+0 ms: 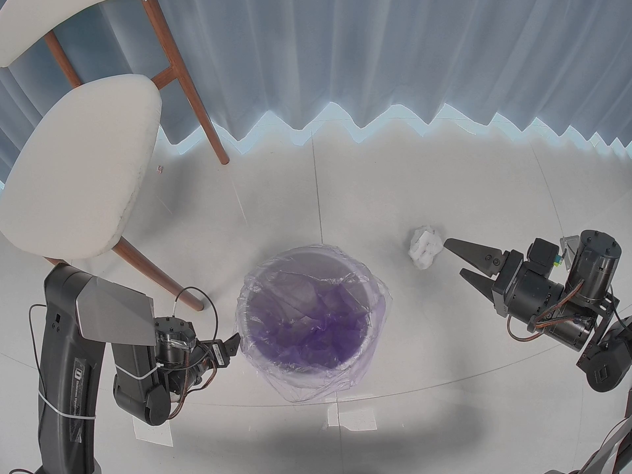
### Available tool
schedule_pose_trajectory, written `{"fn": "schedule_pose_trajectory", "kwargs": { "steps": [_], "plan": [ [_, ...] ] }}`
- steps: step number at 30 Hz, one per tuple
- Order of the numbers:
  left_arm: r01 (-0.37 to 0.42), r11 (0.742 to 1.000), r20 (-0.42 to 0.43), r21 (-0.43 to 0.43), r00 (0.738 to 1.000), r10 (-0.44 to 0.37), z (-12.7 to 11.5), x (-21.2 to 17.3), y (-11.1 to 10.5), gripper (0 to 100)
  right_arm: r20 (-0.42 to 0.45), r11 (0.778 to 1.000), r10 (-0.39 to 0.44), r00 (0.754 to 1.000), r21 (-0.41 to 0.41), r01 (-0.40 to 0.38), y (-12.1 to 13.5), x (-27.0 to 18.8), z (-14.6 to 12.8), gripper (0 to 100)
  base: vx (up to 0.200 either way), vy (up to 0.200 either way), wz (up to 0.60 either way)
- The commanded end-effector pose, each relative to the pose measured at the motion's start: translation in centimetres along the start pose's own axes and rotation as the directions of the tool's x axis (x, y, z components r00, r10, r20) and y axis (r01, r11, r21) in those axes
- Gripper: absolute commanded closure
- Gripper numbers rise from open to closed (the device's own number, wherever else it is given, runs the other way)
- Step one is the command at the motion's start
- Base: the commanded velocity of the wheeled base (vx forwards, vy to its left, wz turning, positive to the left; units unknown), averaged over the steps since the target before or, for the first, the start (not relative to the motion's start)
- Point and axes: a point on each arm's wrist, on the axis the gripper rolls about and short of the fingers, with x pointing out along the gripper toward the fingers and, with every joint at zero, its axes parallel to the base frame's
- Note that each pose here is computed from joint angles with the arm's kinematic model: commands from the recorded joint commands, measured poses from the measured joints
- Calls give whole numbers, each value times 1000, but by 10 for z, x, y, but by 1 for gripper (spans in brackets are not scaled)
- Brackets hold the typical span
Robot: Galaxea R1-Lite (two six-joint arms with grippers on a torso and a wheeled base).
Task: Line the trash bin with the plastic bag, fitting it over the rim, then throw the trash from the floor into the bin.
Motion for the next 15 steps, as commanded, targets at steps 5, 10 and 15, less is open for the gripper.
{"fn": "schedule_pose_trajectory", "kwargs": {
  "steps": [5,10,15],
  "plan": [
    [-18,997,-30,79,999,20,4,-32,-3,0,2,1000,3,1000,-4,-3,1,-1,0,0,0,0,0],
    [9,996,9,89,1000,-10,20,-52,-13,0,2,1000,1,1000,-5,-1,0,-1,0,0,0,0,0],
    [38,996,93,79,995,-46,44,-71,-20,0,6,1000,5,1000,-7,-5,2,-1,1,0,0,0,0]
  ]
}}
